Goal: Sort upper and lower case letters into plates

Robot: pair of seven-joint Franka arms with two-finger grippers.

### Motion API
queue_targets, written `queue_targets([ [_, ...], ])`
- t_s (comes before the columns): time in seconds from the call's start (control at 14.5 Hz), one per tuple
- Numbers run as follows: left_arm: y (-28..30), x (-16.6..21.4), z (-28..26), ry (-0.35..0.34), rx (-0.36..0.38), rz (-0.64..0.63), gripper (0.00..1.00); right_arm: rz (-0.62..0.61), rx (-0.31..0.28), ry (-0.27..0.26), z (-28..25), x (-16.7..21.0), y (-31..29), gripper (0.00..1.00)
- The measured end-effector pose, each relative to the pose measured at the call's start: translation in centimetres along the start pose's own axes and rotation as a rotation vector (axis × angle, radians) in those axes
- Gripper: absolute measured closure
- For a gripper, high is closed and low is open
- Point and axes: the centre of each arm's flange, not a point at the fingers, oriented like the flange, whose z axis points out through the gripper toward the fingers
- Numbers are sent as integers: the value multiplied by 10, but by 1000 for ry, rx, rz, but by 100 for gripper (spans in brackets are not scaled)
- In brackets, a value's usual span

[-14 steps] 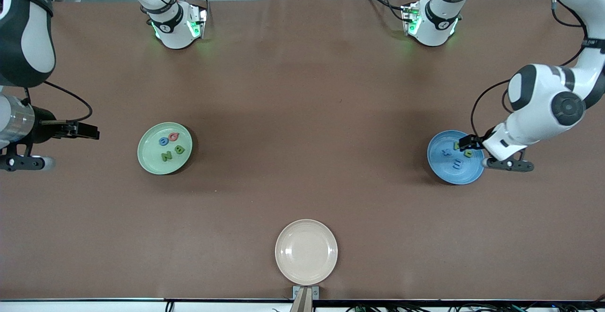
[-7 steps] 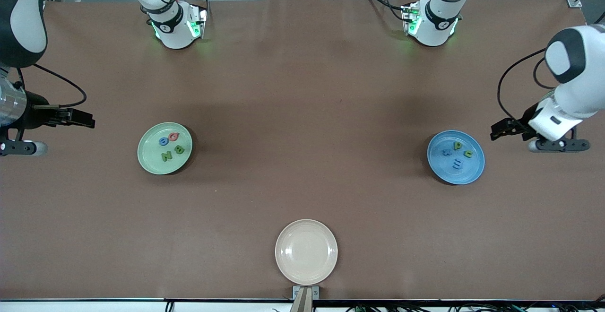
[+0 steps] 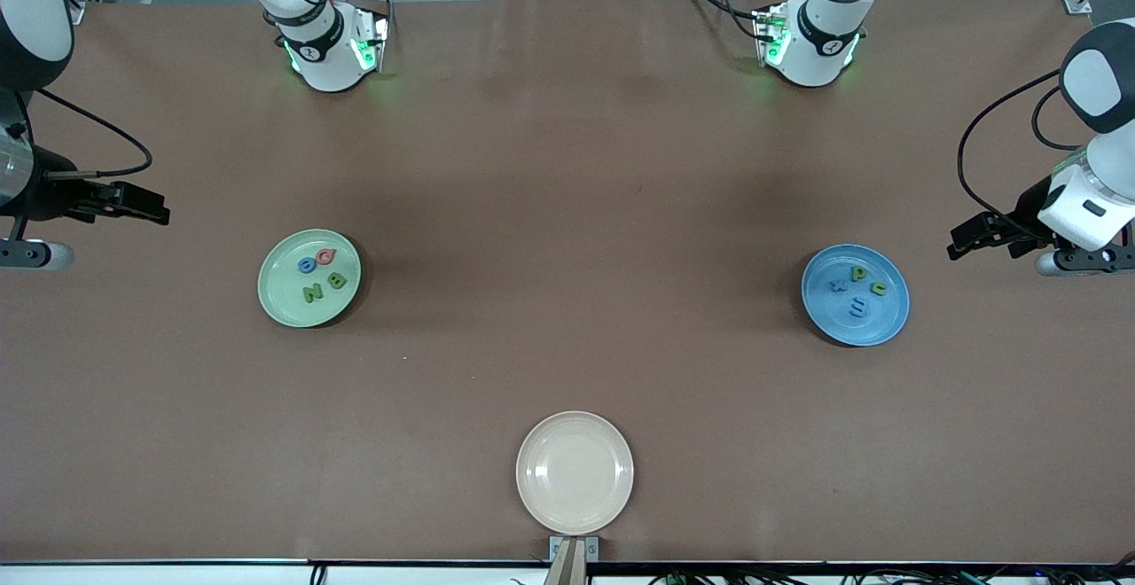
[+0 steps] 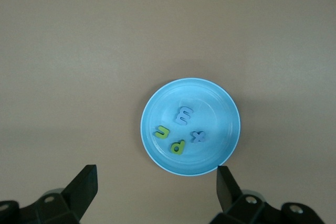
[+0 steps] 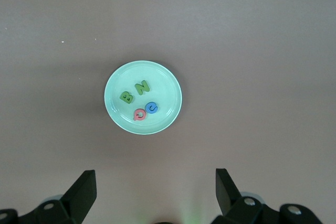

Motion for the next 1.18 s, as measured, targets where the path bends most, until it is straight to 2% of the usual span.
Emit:
queue_targets([
  [0.83, 17, 13, -25, 48, 1, 31, 0, 2, 6, 12, -9, -5, 1, 0],
  [1.18, 30, 27, -78, 70, -3, 51, 0, 13, 6, 63, -34, -7, 7, 0],
])
